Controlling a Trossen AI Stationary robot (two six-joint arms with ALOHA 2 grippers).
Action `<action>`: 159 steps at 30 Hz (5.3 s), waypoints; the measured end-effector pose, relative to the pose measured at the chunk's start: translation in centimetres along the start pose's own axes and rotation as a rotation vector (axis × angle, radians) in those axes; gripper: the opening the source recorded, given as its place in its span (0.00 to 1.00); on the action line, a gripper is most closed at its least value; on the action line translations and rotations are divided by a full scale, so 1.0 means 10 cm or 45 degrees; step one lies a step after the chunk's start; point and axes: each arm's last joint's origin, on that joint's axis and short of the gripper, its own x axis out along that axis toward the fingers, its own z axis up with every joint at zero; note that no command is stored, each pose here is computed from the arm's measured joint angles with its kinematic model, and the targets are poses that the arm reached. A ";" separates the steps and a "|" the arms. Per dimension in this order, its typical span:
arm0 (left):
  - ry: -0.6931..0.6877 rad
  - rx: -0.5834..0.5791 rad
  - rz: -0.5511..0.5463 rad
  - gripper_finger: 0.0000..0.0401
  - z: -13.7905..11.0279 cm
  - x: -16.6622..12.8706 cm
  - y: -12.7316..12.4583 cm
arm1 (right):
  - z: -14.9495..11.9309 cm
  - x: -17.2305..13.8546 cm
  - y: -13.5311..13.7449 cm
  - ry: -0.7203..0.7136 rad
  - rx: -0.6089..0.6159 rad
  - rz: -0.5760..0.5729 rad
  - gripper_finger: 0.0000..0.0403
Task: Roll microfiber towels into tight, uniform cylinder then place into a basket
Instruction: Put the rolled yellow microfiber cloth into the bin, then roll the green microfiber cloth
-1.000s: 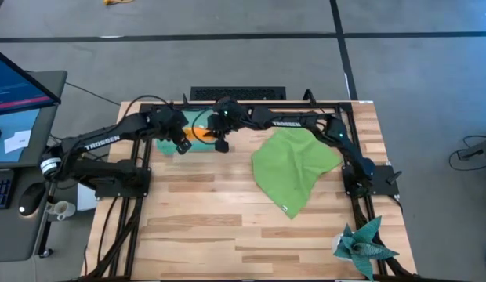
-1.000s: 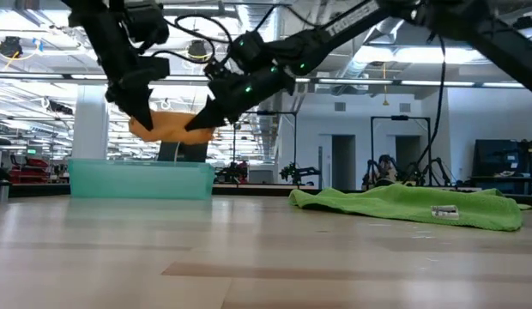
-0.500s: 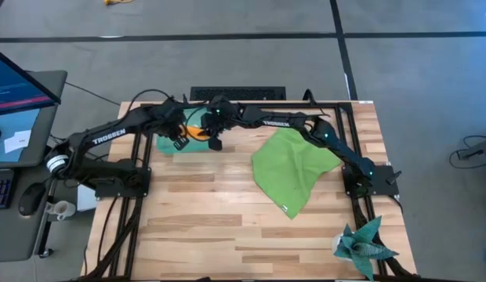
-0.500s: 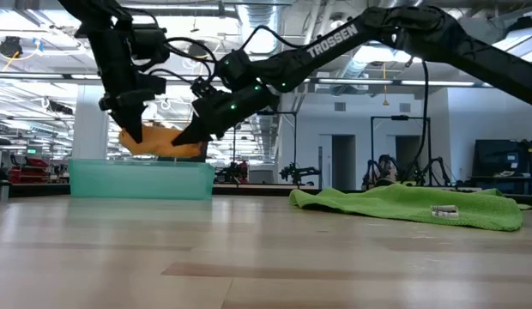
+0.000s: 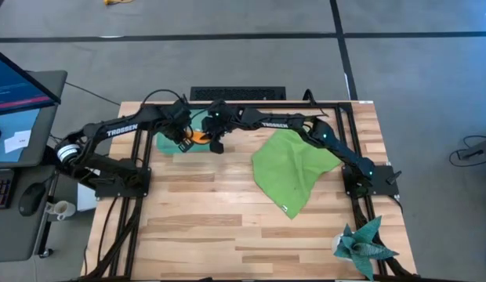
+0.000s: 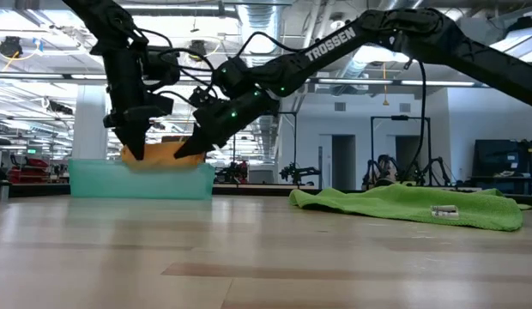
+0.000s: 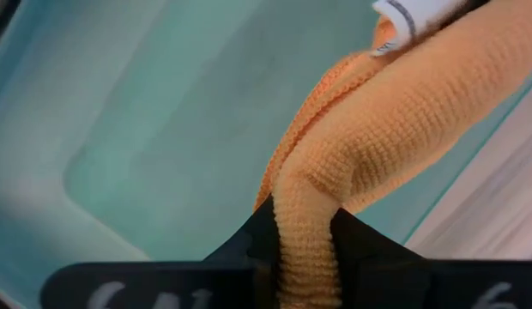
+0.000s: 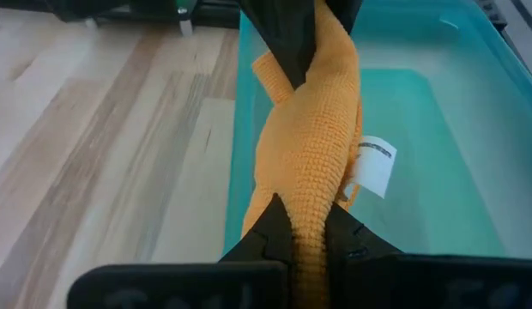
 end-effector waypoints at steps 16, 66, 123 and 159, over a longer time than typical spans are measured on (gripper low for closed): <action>0.051 0.024 0.080 0.34 -0.04 0.01 0.02 | 0.01 -0.02 0.01 0.008 0.002 0.001 0.08; -0.597 0.020 0.130 0.39 -0.60 -1.17 0.13 | 0.00 0.00 0.07 0.069 -0.120 -0.022 0.09; -0.626 0.035 -0.130 0.39 -0.66 -0.92 -0.07 | 0.61 -1.75 0.70 0.624 0.008 0.255 0.18; -1.128 0.543 -0.317 0.39 -0.05 -0.04 -1.68 | -0.34 -2.33 1.84 0.443 0.063 -0.011 0.05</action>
